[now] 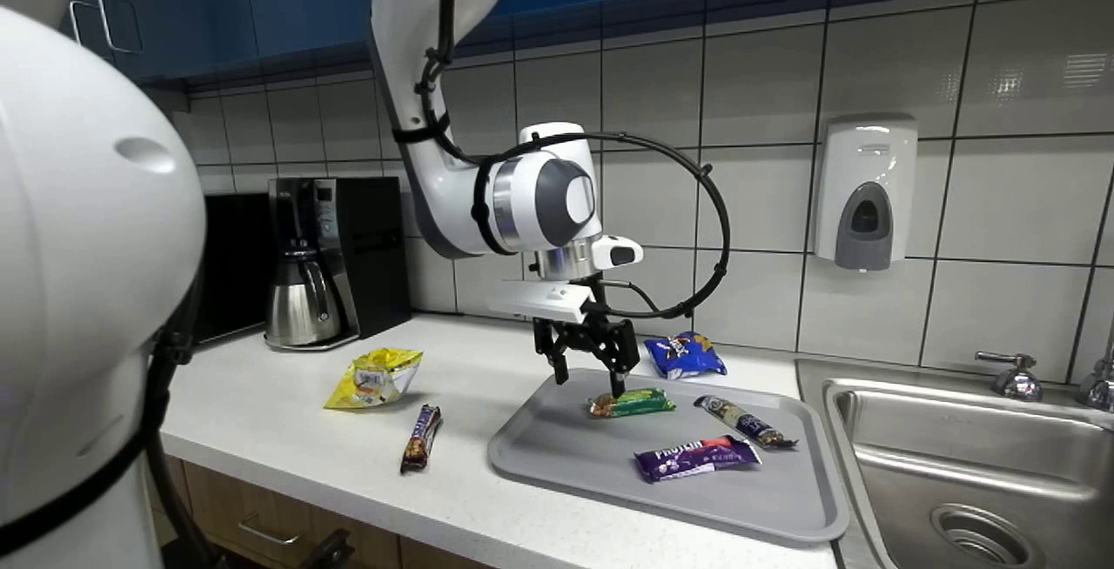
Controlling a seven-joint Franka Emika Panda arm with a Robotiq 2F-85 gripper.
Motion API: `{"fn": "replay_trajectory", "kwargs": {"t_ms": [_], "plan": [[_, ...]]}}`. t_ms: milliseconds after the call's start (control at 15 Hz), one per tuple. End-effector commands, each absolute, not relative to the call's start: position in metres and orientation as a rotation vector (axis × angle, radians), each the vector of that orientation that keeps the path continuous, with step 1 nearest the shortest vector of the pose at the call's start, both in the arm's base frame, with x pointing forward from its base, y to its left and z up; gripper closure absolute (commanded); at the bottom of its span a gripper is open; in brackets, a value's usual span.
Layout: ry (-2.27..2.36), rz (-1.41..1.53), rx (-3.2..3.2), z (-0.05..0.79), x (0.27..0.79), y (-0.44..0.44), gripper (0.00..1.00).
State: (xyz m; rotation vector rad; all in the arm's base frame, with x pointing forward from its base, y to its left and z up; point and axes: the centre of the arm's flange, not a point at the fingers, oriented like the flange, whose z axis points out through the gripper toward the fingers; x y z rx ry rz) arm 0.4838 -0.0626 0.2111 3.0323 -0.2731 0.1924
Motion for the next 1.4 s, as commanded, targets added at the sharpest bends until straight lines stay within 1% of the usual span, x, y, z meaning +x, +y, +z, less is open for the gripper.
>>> {"fn": "replay_trajectory", "kwargs": {"t_ms": [0, 800, 1333], "plan": [[-0.345, 0.156, 2.995, 0.202, 0.511, -0.062, 0.00], [-0.564, 0.116, 2.907, 0.180, 0.554, -0.068, 0.00], [-0.708, 0.100, 2.841, 0.175, 0.565, -0.077, 0.00]]}}
